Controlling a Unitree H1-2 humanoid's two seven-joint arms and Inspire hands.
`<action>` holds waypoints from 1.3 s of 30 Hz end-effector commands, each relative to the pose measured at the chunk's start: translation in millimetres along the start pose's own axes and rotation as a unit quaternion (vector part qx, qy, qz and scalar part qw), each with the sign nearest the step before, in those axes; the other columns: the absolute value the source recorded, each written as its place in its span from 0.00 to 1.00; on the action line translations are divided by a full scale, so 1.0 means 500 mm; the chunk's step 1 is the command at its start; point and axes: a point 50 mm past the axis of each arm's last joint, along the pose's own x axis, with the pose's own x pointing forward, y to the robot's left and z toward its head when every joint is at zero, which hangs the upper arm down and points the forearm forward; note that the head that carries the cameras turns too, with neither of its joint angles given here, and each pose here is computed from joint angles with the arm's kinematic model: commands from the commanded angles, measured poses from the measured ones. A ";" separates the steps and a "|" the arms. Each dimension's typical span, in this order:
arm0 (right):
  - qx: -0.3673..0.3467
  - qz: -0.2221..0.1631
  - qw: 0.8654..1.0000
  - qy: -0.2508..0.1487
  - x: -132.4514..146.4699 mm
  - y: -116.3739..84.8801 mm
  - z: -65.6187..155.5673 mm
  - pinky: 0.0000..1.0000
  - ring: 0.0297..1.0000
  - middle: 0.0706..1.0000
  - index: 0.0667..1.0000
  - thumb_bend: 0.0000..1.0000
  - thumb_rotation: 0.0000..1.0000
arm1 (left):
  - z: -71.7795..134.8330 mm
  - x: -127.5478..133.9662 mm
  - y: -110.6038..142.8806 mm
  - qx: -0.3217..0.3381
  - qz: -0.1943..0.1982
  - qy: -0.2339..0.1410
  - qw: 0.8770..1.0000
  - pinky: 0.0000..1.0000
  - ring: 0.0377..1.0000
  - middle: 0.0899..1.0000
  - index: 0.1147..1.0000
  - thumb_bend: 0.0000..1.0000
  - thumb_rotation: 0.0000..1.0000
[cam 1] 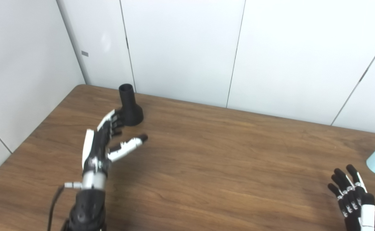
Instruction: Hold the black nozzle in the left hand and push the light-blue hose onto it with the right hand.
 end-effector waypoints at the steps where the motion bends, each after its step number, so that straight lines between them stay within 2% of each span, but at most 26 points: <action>1: 0.000 -0.011 0.999 0.044 -0.040 -0.016 -0.046 0.88 0.91 0.89 0.93 0.65 0.98 | 0.034 0.036 0.025 0.048 0.011 -0.025 0.998 0.93 0.88 0.86 0.87 0.91 0.27; 2: 0.001 -0.011 0.999 0.043 -0.039 -0.015 -0.044 0.89 0.91 0.89 0.93 0.65 0.98 | 0.040 0.049 0.030 0.074 0.013 -0.026 0.997 0.93 0.89 0.86 0.87 0.90 0.27; 4: 0.000 -0.011 0.999 0.042 -0.038 -0.014 -0.041 0.89 0.91 0.89 0.93 0.63 0.98 | 0.046 0.071 0.038 0.113 0.015 -0.026 0.993 0.86 0.88 0.86 0.87 0.90 0.29; 8: 0.001 -0.010 0.999 0.041 -0.038 -0.013 -0.037 0.91 0.93 0.90 0.94 0.58 1.00 | 0.039 0.111 0.046 0.167 0.018 -0.012 0.986 0.85 0.92 0.91 0.87 0.88 0.38; 10: 0.001 -0.008 0.999 0.042 -0.038 -0.012 -0.034 0.92 0.93 0.91 0.95 0.57 1.00 | 0.029 0.127 0.047 0.204 0.025 -0.010 0.979 0.84 0.92 0.91 0.87 0.88 0.39; 11: 0.001 -0.007 0.999 0.041 -0.038 -0.012 -0.033 0.92 0.94 0.91 0.95 0.57 1.00 | 0.025 0.137 0.048 0.222 0.029 -0.008 0.975 0.85 0.92 0.91 0.87 0.88 0.40; 12: 0.002 -0.007 0.999 0.041 -0.038 -0.012 -0.033 0.92 0.94 0.92 0.96 0.58 1.00 | 0.022 0.144 0.048 0.233 0.032 -0.007 0.972 0.92 0.94 0.92 0.87 0.90 0.40; 15: 0.000 -0.008 0.999 0.041 -0.037 -0.010 -0.030 0.92 0.94 0.92 0.96 0.57 1.00 | 0.014 0.173 0.054 0.272 0.038 -0.003 0.961 0.99 0.96 0.93 0.88 0.92 0.41; 20: -0.006 -0.005 0.999 0.039 -0.037 -0.007 -0.024 0.93 0.96 0.93 0.98 0.53 1.00 | 0.010 0.219 0.061 0.332 0.046 0.006 0.942 1.00 0.96 0.92 0.88 0.95 0.41; 23: -0.012 -0.006 0.999 0.039 -0.038 -0.005 -0.022 0.94 0.96 0.94 0.98 0.51 1.00 | 0.007 0.244 0.059 0.355 0.037 0.020 0.934 1.00 0.97 0.93 0.90 0.95 0.43; 28: -0.010 -0.004 0.999 0.037 -0.038 -0.004 -0.019 0.94 0.96 0.94 0.99 0.50 1.00 | 0.008 0.279 0.049 0.367 0.016 0.037 0.929 1.00 0.99 0.95 0.92 0.98 0.46; 34: -0.014 -0.003 0.999 0.036 -0.041 -0.001 -0.014 0.94 0.95 0.93 0.98 0.50 1.00 | 0.014 0.307 0.032 0.339 -0.019 0.050 0.939 1.00 0.99 0.95 0.92 0.98 0.43; 36: -0.015 -0.003 0.999 0.035 -0.042 0.001 -0.012 0.93 0.96 0.93 0.99 0.50 1.00 | 0.013 0.313 0.026 0.330 -0.033 0.051 0.942 0.96 0.97 0.93 0.90 1.00 0.43; 39: -0.016 -0.002 0.999 0.035 -0.044 0.004 -0.009 0.94 0.96 0.93 0.99 0.49 1.00 | 0.012 0.321 0.016 0.325 -0.045 0.055 0.943 0.96 0.96 0.92 0.89 1.00 0.46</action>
